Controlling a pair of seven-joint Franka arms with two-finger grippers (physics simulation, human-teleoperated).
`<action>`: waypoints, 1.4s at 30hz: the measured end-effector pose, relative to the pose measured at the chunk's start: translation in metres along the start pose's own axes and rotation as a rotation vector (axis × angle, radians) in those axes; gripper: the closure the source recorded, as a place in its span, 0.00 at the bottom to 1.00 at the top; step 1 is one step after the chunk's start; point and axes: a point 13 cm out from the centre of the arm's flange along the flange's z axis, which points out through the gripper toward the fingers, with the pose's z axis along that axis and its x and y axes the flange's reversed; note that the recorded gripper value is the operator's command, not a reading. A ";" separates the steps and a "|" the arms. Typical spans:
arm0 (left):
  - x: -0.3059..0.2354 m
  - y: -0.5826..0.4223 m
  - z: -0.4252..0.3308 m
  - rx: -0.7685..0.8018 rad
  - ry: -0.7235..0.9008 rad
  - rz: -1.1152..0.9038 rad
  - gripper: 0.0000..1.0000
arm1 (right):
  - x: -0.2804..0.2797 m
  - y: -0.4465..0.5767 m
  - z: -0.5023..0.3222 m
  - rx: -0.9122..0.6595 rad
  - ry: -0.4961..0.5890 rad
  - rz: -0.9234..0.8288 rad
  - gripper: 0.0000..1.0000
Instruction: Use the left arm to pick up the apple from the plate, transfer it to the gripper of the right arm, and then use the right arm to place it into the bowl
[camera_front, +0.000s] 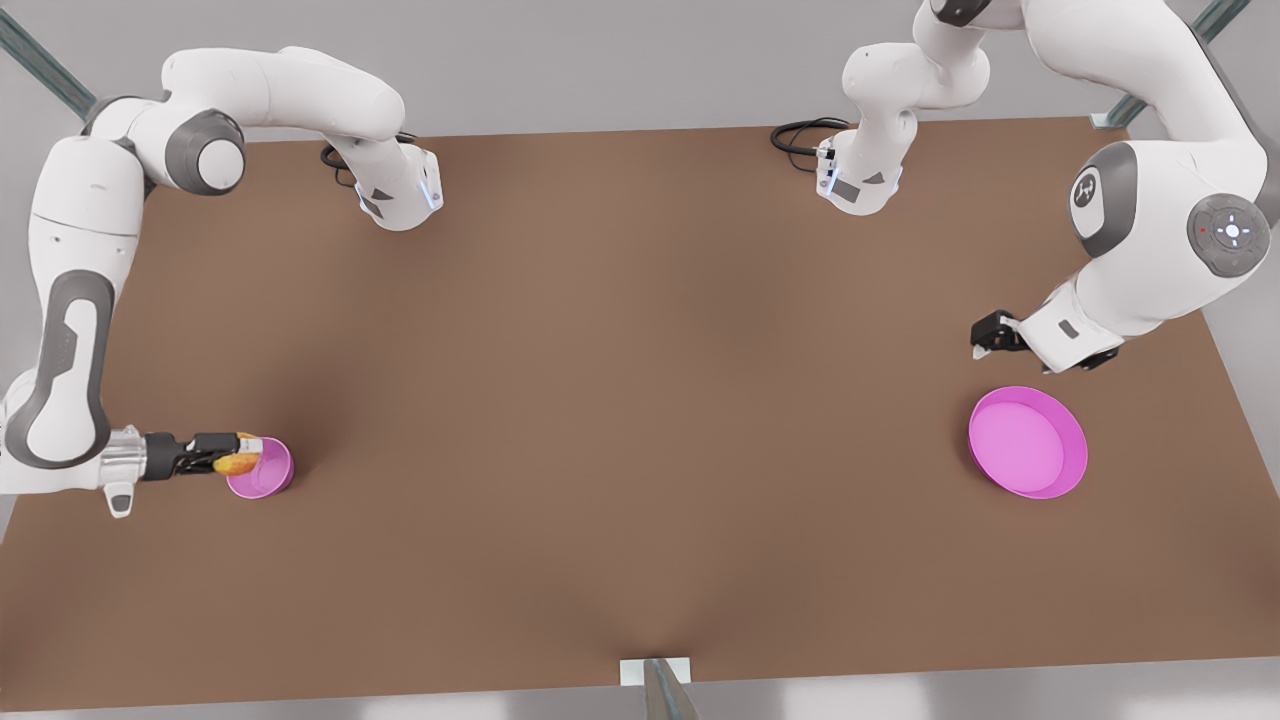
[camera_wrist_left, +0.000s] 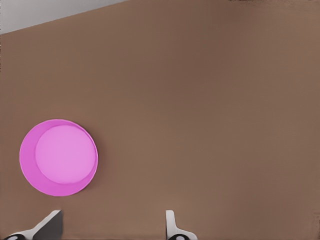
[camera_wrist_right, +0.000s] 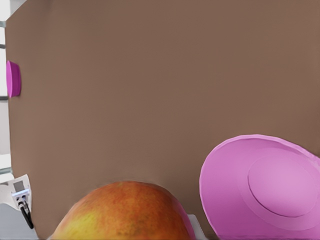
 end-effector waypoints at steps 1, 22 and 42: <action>0.000 0.000 0.000 0.000 0.000 -0.013 0.00 | 0.003 -0.007 0.002 0.004 0.006 0.008 0.33; -0.001 0.006 0.008 0.003 0.012 -0.177 0.00 | 0.012 -0.084 0.006 0.100 -0.007 0.069 0.30; -0.002 0.007 0.006 0.003 0.008 -0.225 0.00 | -0.073 0.259 -0.073 0.616 0.079 -0.356 0.00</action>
